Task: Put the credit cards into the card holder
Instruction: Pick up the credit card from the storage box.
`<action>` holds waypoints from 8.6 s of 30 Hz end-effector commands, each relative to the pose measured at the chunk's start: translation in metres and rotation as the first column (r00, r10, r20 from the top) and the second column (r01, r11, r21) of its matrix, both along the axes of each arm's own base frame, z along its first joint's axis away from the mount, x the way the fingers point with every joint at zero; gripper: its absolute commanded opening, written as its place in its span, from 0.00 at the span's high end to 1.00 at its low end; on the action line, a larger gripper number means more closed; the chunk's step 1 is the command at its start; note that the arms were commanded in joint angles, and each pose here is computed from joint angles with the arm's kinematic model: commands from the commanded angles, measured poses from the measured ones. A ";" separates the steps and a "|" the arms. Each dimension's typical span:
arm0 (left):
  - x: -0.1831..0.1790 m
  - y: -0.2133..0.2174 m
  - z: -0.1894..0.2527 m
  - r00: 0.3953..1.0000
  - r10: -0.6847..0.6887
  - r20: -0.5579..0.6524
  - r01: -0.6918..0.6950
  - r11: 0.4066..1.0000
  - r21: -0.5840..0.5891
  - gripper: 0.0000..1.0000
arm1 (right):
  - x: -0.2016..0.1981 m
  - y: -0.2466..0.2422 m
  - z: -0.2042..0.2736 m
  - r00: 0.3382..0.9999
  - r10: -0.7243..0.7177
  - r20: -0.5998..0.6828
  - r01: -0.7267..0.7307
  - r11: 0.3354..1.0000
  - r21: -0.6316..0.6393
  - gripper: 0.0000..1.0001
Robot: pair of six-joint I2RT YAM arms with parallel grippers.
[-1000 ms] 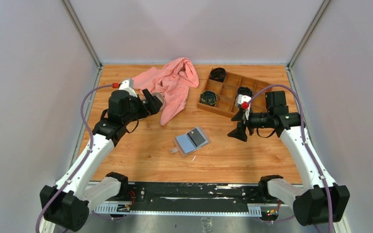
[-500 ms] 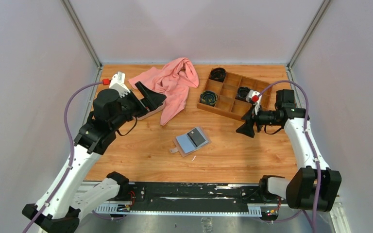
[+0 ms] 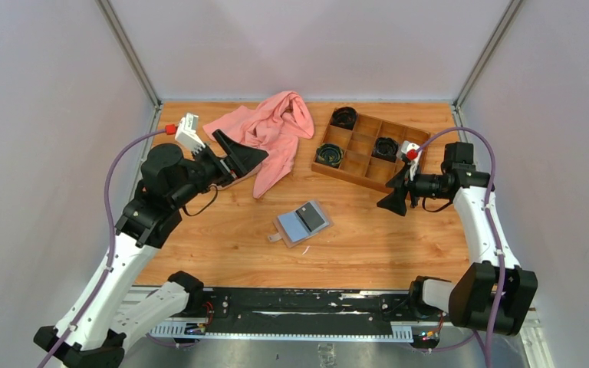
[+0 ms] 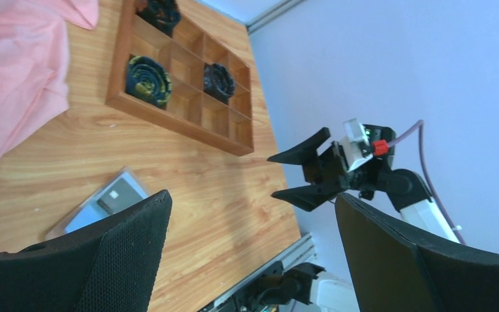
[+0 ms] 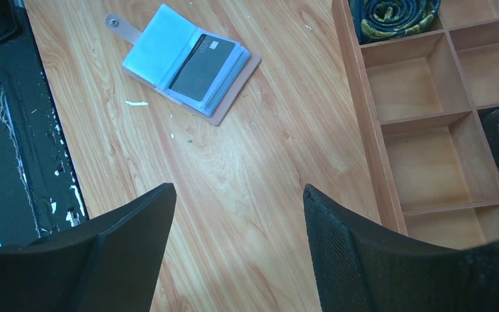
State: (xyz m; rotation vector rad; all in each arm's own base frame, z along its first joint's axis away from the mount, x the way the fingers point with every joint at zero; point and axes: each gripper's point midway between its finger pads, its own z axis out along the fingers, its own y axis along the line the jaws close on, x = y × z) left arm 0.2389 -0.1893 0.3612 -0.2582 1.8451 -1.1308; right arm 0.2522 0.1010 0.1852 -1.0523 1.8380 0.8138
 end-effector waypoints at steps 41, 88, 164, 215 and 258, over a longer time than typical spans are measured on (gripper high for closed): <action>0.105 0.051 -0.148 0.992 0.126 0.006 -0.113 0.872 0.477 0.01 | -0.030 0.041 0.003 0.986 0.137 0.099 -0.127 0.987 -0.099 0.25; 0.106 0.060 -0.173 0.986 0.150 -0.075 -0.091 0.855 0.511 0.00 | -0.036 0.040 -0.007 0.986 0.155 0.068 -0.147 0.983 -0.109 0.25; 0.198 0.109 -0.255 0.878 0.423 -0.224 -0.220 0.773 0.595 0.46 | 0.012 0.045 -0.044 0.988 -0.147 -0.041 0.134 0.964 -0.229 0.30; 0.231 0.090 -0.314 0.853 0.285 -0.438 -0.053 0.881 0.470 0.51 | 0.010 0.044 -0.042 0.991 -0.134 -0.018 0.125 0.962 -0.243 0.30; 0.239 0.044 -0.301 0.900 0.090 -0.427 -0.011 0.983 0.182 0.61 | 0.011 0.042 -0.040 0.990 -0.138 -0.006 0.132 0.960 -0.248 0.29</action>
